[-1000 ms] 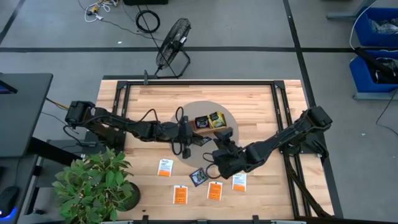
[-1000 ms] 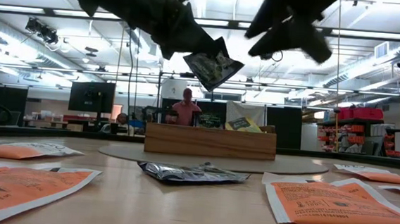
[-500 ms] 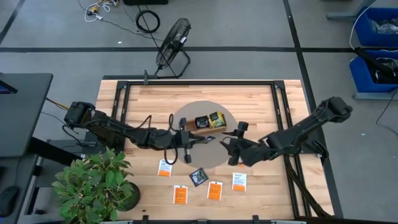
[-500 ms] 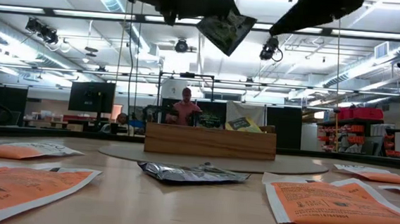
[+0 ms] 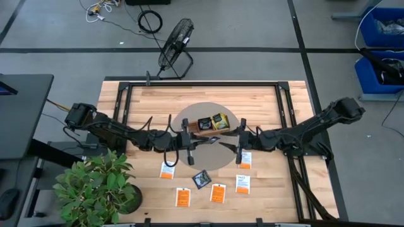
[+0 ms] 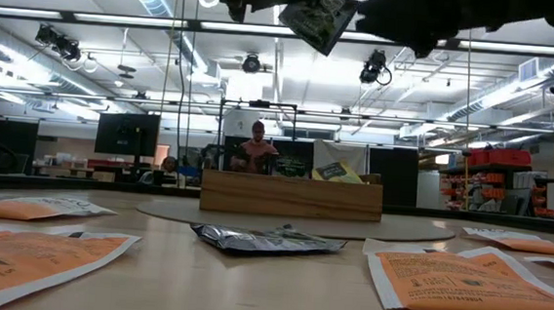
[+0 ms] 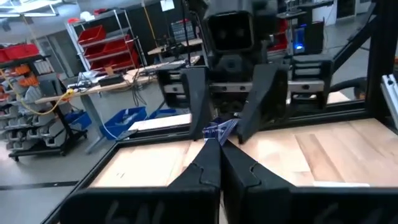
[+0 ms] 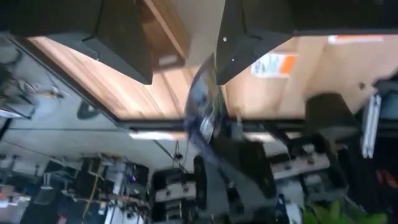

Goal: Pick & Place Tea
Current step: Put the violet tea bag into the middle section of the wooden organizer

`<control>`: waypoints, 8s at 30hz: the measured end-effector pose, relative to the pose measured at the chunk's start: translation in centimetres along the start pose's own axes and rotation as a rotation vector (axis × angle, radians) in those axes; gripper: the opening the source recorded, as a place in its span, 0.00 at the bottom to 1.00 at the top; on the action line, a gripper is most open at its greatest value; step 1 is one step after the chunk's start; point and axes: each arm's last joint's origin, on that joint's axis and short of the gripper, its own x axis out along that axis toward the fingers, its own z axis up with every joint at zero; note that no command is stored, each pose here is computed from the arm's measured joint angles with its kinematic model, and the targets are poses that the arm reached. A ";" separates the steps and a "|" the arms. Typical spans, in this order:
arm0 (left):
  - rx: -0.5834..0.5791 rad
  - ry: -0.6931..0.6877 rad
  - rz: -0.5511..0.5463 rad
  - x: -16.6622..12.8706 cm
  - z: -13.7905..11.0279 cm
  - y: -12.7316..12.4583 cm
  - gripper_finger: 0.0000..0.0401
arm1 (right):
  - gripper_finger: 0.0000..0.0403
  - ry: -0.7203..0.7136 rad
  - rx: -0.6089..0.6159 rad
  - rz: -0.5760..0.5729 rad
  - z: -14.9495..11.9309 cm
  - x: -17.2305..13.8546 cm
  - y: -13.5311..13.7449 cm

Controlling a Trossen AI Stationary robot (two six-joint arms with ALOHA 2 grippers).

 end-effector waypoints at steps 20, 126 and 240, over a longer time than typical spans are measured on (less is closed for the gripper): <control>-0.015 -0.059 -0.031 0.0 0.5 0.1 0.00 | 0.25 -0.095 0.022 0.131 1.4 0.9 -1.3; 0.094 0.067 0.255 -0.5 0.0 -0.1 0.36 | 0.00 0.416 -0.112 0.233 -4.2 9.1 -13.2; -0.138 0.917 -0.410 1.7 -12.9 -10.8 0.65 | 0.37 0.680 -0.157 0.311 1.3 2.4 4.1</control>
